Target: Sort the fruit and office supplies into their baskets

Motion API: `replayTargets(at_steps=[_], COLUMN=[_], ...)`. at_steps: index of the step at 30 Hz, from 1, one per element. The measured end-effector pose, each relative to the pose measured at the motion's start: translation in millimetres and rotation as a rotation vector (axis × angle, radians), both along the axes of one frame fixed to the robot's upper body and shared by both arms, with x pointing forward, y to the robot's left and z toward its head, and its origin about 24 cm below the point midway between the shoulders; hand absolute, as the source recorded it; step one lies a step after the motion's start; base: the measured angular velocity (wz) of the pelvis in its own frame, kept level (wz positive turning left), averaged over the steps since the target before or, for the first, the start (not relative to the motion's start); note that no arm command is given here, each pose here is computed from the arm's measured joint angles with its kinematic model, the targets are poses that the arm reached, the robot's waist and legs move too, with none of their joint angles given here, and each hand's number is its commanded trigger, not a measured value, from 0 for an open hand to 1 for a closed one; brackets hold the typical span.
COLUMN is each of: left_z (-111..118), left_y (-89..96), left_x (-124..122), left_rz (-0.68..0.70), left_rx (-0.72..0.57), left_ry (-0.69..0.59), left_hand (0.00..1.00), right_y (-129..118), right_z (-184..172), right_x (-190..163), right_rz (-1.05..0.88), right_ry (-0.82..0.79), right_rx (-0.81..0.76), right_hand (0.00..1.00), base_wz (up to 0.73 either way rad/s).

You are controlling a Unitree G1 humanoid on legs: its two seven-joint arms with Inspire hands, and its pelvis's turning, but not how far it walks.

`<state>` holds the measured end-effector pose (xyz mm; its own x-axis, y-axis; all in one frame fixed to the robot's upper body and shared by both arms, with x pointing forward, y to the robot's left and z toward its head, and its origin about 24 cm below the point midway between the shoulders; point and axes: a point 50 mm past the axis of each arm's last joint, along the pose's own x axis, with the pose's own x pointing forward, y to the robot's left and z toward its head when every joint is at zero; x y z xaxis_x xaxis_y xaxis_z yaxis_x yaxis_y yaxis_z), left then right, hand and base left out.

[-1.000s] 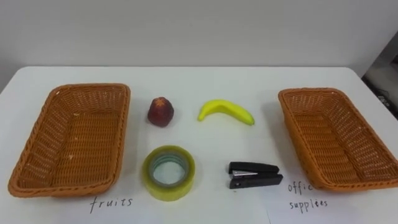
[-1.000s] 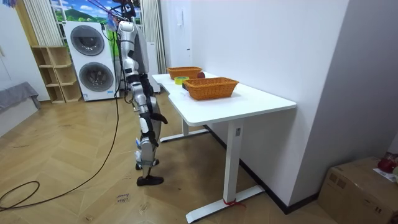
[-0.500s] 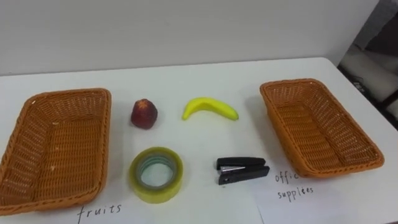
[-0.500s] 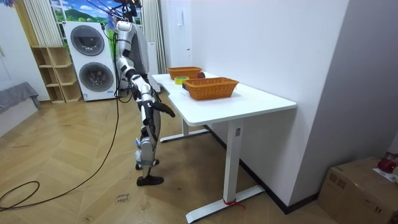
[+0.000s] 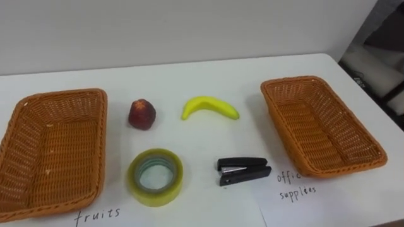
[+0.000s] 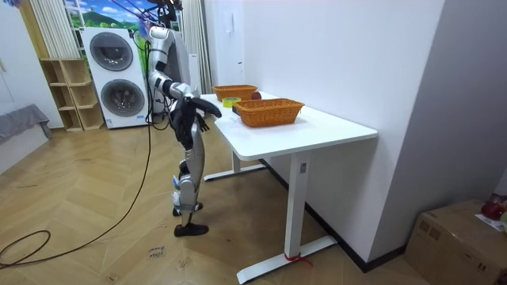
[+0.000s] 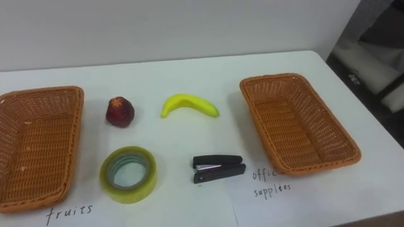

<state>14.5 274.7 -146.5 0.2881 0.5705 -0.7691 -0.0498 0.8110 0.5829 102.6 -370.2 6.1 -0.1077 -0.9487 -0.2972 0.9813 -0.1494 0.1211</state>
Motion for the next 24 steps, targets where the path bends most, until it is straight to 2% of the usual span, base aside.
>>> replayTargets(at_steps=[7,13,24], left_z=[-2,-4,-8], left_y=[-0.3,-5.7,-6.6], left_x=[-4,-5,-12], left_rz=[0.001,-0.05,-0.067], left_rx=[-0.017,-0.026,-0.032], left_ry=[0.026,0.059,0.117], left_hand=[0.0,0.0,0.0], right_y=[-6,6,32], right_z=[54,92,144], right_x=[20,40,70], right_rz=[0.015,0.084,0.283], right_ry=[-0.091,-0.16,-0.388], right_rx=[-0.236,-0.43,-0.577], right_hand=[0.0,0.0,0.0], base_wz=[0.01,0.01,0.0])
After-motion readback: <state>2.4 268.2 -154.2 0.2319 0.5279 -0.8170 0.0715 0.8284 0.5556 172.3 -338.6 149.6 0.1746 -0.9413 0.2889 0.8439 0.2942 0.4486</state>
